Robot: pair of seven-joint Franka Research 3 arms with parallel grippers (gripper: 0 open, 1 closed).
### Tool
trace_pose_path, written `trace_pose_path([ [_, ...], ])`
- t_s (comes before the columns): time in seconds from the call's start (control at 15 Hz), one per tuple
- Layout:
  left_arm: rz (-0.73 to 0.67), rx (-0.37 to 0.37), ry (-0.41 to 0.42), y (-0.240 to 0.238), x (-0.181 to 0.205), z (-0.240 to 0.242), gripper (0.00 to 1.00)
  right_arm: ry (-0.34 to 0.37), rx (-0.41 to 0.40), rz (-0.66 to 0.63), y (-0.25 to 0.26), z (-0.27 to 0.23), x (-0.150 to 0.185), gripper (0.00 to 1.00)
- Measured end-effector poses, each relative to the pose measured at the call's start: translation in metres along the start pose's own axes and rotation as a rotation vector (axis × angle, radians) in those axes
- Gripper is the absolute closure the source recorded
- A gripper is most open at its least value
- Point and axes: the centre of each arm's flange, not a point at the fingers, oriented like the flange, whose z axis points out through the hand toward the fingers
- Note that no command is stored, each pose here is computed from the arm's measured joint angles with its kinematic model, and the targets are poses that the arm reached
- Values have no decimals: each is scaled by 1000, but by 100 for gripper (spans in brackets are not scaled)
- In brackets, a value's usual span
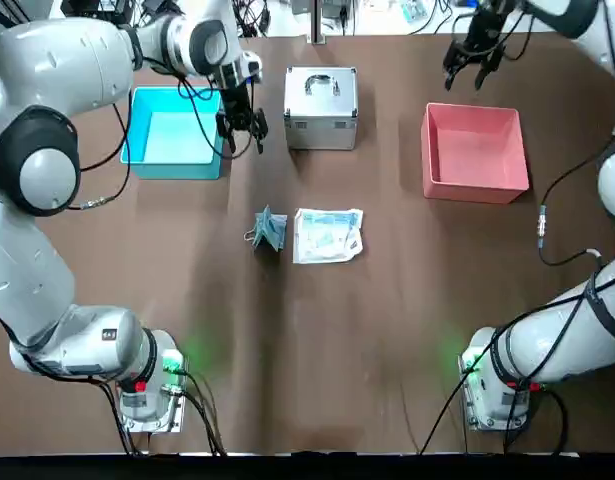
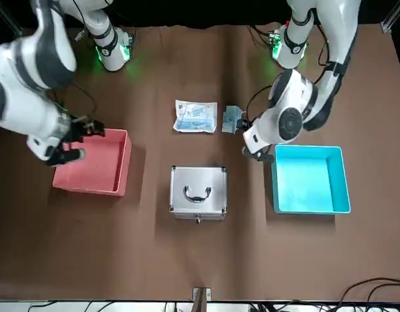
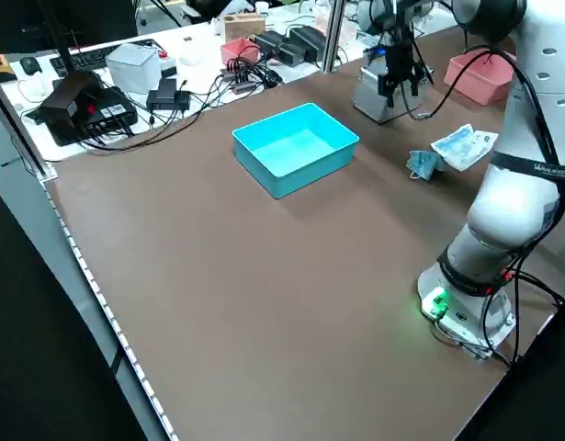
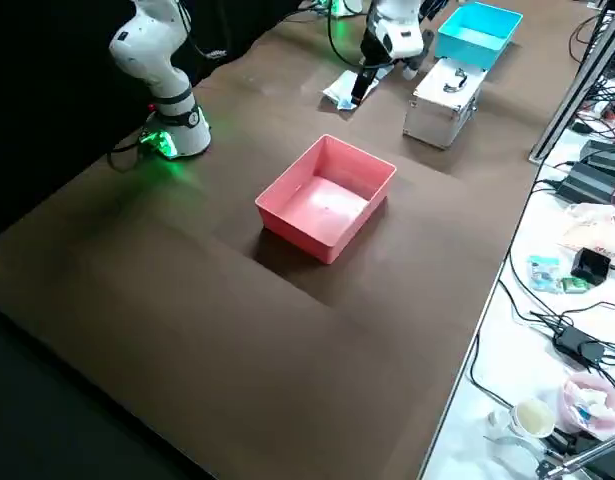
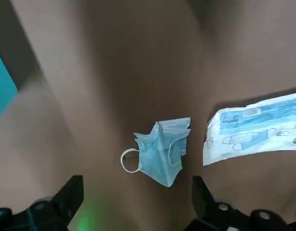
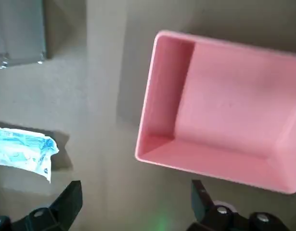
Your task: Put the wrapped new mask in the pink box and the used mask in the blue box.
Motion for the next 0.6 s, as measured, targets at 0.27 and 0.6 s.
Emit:
trace_pose_path([
  [0.27,-92,13,-14,12,-16,60,3,-95,14,78,-40,57,18,0],
  [0.6,-129,54,-30,33,-56,151,6,-213,132,172,-79,112,21,0],
])
